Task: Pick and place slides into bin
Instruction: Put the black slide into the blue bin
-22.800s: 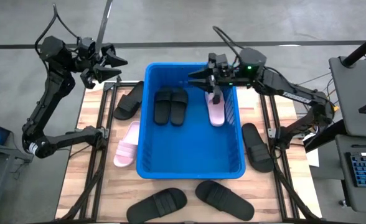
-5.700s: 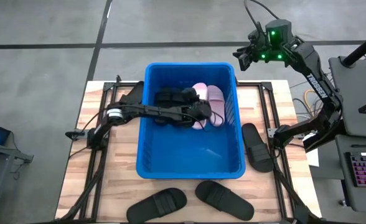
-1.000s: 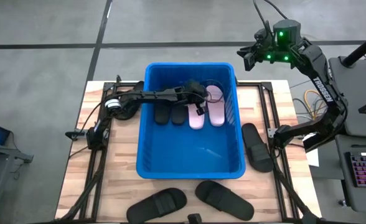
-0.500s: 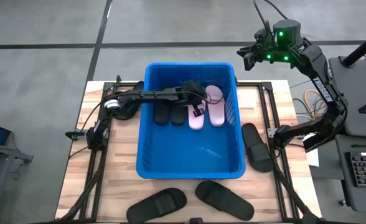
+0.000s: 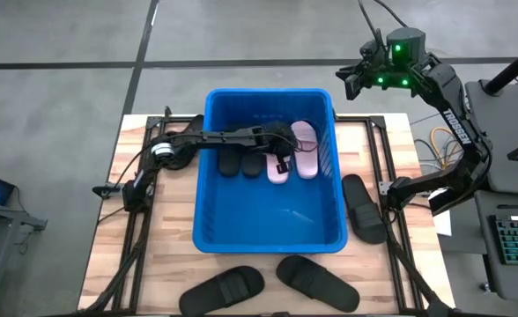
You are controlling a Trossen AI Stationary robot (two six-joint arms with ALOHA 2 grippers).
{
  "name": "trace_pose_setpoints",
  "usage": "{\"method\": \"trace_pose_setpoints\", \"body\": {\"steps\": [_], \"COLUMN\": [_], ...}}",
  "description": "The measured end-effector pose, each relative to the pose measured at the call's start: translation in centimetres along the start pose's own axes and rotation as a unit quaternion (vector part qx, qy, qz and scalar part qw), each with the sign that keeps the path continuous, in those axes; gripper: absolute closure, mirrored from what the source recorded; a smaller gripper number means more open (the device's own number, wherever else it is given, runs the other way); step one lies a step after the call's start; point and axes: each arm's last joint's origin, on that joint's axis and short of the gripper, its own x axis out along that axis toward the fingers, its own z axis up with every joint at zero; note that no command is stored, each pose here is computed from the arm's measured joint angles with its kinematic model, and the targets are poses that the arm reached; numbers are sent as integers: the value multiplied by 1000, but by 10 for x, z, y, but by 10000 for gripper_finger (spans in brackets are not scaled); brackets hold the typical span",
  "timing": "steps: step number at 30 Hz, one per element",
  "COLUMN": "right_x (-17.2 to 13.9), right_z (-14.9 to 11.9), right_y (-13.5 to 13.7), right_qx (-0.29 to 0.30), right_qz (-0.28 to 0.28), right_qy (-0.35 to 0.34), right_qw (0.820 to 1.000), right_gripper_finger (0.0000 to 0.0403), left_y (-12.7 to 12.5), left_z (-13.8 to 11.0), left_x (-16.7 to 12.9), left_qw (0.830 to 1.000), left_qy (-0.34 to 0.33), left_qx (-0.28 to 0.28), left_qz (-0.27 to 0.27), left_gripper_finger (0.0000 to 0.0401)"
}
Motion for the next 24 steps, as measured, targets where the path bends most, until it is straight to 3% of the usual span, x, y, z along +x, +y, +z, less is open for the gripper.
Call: {"method": "trace_pose_setpoints", "body": {"steps": [6,10,19,24], "right_x": [0,0,0,0], "right_z": [0,0,0,0], "right_y": [0,0,0,0], "right_qx": [0,2,8,8], "right_qz": [0,0,0,0], "right_qy": [0,0,0,0], "right_qw": [1000,1000,1000,1000], "right_gripper_finger": [330,328,334,330], "left_y": [0,-3,-6,-11], "left_z": [-1,-5,-1,18], "left_x": [5,3,-1,-21], "left_qw": [999,994,994,998], "left_qy": [10,42,40,-2], "left_qx": [-22,-22,-21,-25], "left_qz": [37,95,101,63], "left_gripper_finger": [401,401,401,401]}}
